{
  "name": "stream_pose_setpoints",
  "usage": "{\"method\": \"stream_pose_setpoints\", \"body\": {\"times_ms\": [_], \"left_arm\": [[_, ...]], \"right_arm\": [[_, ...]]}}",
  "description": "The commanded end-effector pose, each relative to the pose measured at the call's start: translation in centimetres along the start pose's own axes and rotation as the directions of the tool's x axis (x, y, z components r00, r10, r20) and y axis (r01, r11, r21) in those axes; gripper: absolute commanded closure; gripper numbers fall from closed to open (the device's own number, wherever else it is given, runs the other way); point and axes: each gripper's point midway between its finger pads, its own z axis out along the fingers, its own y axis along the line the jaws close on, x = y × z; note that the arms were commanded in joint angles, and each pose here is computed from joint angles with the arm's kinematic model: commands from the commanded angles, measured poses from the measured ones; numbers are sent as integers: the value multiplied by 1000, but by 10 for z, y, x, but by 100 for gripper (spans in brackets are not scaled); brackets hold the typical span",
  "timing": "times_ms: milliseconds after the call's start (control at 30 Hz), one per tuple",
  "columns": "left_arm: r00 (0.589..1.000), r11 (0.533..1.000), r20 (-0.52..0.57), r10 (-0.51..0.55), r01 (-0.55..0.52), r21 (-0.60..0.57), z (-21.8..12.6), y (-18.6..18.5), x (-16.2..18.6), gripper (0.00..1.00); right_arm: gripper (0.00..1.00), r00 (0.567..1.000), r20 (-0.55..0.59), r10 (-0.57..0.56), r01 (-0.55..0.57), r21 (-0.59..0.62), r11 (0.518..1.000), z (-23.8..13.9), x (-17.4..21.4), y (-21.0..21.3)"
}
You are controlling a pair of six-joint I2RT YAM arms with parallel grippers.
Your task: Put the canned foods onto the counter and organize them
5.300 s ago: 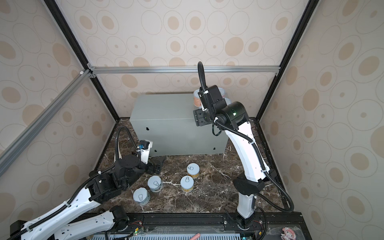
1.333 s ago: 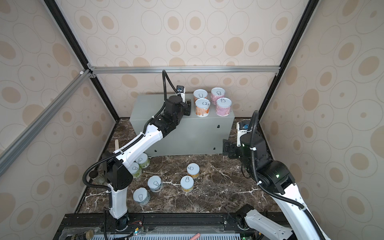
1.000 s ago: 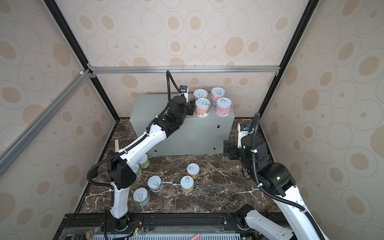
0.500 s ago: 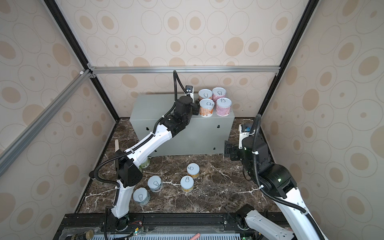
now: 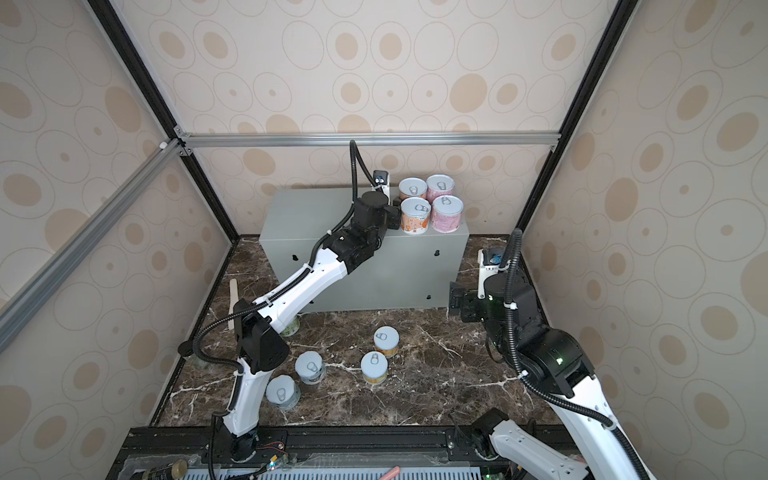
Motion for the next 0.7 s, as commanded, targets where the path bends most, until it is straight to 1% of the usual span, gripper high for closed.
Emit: {"method": "stream_pose_setpoints", "body": {"times_ms": [0, 67, 133, 233, 300, 467, 667], "left_arm": [[1000, 1000, 8, -20, 19, 10, -11, -5, -14, 43], [1000, 1000, 17, -19, 19, 6, -15, -2, -21, 40], [999, 1000, 27, -21, 22, -3, -21, 2, -29, 32], [999, 1000, 44, -18, 19, -20, -31, 9, -42, 23], [998, 999, 61, -18, 19, -26, -39, 14, -52, 18], [994, 999, 102, -25, 29, -43, -61, 30, -77, 11], [992, 998, 125, -27, 34, -57, -90, 51, -94, 8]], "right_arm": [[3, 1000, -7, 7, -7, -7, 1000, -7, -1, -2], [2, 1000, -26, -5, 4, -22, 1000, -9, 2, 1], [2, 997, -66, -25, 24, -20, 1000, -10, 6, 0], [1, 994, -101, -36, 35, -21, 999, -12, 12, -1], [1, 993, -111, -33, 29, -31, 999, -15, 15, 0], [1, 990, -141, -29, 19, -69, 997, -23, 23, 2], [2, 980, -199, -2, -30, -156, 987, -28, 37, 16]]}}
